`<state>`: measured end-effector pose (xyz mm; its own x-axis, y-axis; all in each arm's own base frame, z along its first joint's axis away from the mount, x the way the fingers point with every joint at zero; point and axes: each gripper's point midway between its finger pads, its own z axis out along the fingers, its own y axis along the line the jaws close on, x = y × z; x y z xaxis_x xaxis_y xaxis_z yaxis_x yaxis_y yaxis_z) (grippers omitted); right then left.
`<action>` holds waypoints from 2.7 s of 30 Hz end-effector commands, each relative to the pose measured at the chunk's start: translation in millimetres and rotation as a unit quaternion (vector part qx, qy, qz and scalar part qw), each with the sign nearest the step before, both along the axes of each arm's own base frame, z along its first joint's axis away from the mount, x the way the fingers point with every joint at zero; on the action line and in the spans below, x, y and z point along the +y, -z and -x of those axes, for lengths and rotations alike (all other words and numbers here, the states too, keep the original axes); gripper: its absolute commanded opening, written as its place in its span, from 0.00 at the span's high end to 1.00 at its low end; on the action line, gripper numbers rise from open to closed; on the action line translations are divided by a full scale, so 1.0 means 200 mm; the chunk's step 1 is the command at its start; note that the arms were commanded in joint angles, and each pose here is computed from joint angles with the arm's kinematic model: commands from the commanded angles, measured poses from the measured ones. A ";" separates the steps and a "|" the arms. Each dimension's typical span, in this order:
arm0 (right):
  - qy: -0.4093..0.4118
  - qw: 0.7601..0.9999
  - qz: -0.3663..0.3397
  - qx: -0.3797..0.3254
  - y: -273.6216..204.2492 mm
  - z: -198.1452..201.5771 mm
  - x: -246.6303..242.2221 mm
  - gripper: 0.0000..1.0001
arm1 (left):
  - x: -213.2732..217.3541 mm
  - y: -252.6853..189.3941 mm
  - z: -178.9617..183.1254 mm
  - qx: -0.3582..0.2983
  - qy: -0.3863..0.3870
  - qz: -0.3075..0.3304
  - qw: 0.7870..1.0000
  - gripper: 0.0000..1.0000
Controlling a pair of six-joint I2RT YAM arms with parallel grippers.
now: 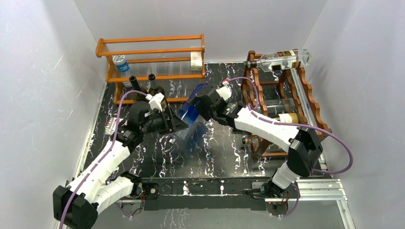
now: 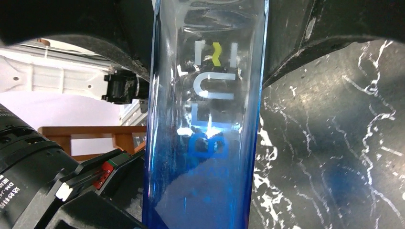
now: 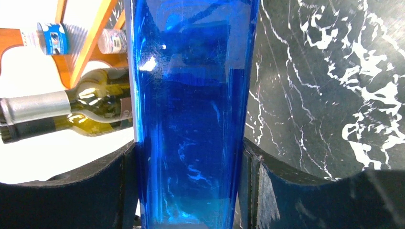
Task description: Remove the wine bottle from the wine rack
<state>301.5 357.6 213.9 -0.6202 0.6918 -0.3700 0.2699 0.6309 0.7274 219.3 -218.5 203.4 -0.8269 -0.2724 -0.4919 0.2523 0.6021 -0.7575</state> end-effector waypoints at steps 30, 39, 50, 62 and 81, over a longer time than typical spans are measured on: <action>-0.489 0.697 0.279 -0.444 -0.20 0.38 -0.06 0.02 | 0.06 -0.05 0.21 0.222 -0.112 0.073 0.966 1.00; -0.506 0.521 0.256 -0.638 -0.18 0.57 0.04 0.02 | 0.04 -0.05 0.30 0.359 -0.167 0.145 0.907 1.00; -0.543 0.447 0.244 -0.668 0.04 0.70 0.29 0.03 | 0.08 -0.14 0.31 0.343 -0.197 0.179 0.901 1.00; -0.426 0.499 0.311 -0.687 0.10 0.61 0.33 0.06 | 0.09 -0.16 0.30 0.353 -0.211 0.192 0.891 1.00; -0.359 0.587 0.267 -0.675 0.04 0.57 0.28 0.61 | 0.12 -0.20 0.24 0.279 -0.215 0.180 0.918 0.02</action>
